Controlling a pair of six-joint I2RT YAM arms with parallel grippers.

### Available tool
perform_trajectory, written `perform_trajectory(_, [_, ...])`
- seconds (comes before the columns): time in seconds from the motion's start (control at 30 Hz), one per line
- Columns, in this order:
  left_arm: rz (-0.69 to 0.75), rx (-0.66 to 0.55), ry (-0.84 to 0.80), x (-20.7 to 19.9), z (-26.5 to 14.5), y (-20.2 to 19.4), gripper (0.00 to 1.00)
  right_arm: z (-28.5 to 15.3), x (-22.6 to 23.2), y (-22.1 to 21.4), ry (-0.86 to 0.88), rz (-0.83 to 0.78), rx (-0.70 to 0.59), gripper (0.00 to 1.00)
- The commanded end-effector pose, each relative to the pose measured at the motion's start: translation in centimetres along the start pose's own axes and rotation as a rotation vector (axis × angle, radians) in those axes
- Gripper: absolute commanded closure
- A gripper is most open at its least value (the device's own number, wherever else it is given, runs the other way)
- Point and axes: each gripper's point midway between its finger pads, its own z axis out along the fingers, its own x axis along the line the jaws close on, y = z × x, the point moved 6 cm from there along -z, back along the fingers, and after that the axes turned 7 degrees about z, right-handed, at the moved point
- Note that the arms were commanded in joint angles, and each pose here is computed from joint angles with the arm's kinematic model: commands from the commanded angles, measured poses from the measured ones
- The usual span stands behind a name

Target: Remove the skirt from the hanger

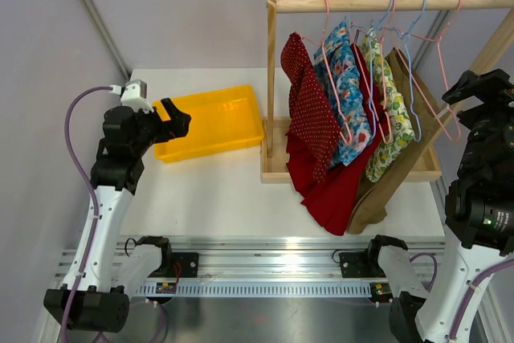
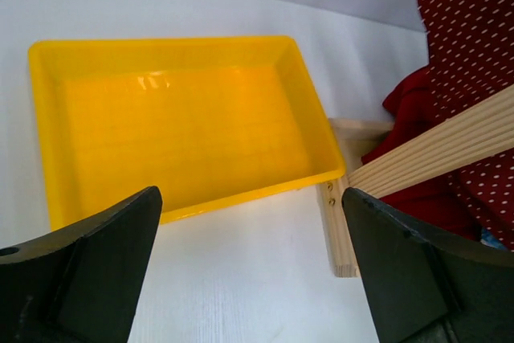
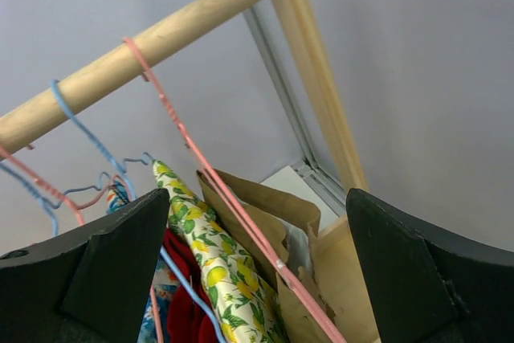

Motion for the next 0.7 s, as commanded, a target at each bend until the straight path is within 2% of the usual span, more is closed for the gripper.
perform_trajectory(0.0, [0.027, -0.002, 0.031, 0.5, 0.2, -0.3, 0.01, -0.7, 2.4, 1.7, 0.188, -0.024, -0.054, 0.01])
perform_trajectory(0.2, [0.012, 0.024, 0.03, 0.5, 0.5, -0.8, 0.01, 0.9, 3.1, 3.2, 0.166, -0.023, -0.109, 0.01])
perform_trajectory(0.3, [0.006, 0.035, 0.027, 0.5, 0.7, -0.8, 0.01, 2.5, 4.1, 3.1, 0.194, -0.03, -0.08, 0.0])
perform_trajectory(0.53, [0.004, 0.043, 0.04, 0.6, 0.7, -0.6, 0.01, 8.4, 5.8, -0.7, 0.224, -0.03, 0.095, 0.01])
perform_trajectory(0.67, [0.004, 0.038, 0.042, 0.6, 0.6, -0.5, 0.01, 9.7, 5.9, -2.4, 0.228, -0.019, 0.147, 0.04])
